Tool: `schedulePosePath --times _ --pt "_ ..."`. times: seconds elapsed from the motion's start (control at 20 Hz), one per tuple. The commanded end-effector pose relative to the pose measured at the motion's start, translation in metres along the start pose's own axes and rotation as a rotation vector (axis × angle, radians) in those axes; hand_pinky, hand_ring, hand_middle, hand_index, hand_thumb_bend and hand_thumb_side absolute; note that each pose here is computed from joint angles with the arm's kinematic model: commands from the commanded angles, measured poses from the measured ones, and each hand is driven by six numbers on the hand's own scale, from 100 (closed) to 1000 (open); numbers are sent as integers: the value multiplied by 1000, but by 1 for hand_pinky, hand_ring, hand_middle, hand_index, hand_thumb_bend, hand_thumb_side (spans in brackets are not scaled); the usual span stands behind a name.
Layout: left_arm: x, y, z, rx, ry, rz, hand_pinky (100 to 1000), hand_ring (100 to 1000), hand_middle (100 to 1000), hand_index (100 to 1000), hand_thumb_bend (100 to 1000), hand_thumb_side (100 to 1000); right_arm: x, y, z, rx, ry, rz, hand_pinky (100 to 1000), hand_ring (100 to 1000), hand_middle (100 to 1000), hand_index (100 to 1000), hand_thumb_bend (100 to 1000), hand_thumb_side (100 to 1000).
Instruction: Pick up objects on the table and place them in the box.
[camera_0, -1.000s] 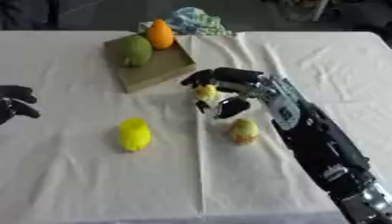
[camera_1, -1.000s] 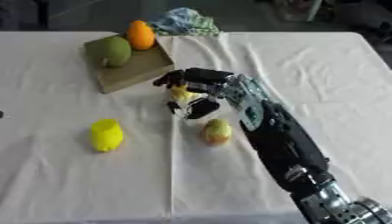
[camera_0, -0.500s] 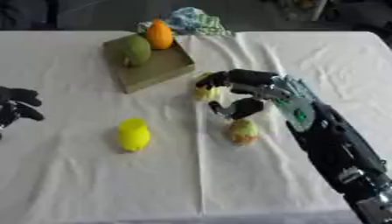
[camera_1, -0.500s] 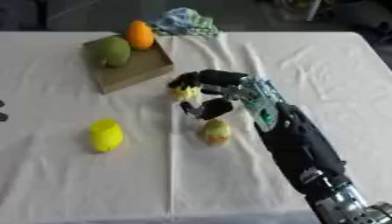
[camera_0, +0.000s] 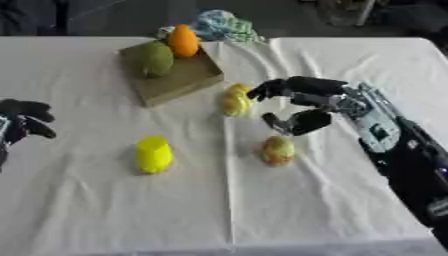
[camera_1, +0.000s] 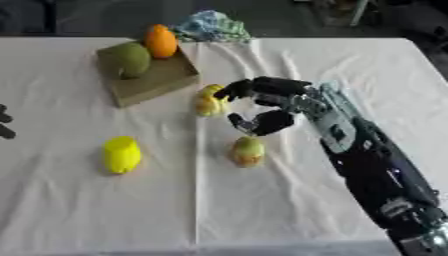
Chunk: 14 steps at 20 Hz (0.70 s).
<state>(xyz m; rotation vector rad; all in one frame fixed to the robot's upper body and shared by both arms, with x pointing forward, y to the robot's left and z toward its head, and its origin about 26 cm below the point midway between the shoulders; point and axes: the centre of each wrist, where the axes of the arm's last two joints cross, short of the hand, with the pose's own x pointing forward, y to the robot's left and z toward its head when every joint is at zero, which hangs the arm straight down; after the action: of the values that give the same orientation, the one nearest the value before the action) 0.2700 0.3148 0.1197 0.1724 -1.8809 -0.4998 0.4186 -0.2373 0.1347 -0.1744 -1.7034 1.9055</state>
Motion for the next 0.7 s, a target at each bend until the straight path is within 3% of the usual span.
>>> schedulePosePath --times 0.05,0.25,0.45,0.7 --pt "5 6 -1 1 -13 -29 644 520 568 713 100 936 1 -13 17 107 -58 76 826 845 873 976 100 705" --pt "5 6 -1 -2 -13 -31 644 520 568 714 100 937 -1 -7 23 157 -49 53 826 847 871 972 100 721" --pt "5 6 -1 -6 -14 -32 639 520 568 715 100 938 -1 -2 22 215 -47 58 836 859 877 968 100 653" --pt "5 6 -1 -11 -11 -35 638 520 569 715 100 941 2 -2 19 290 -52 123 861 885 892 966 100 582"
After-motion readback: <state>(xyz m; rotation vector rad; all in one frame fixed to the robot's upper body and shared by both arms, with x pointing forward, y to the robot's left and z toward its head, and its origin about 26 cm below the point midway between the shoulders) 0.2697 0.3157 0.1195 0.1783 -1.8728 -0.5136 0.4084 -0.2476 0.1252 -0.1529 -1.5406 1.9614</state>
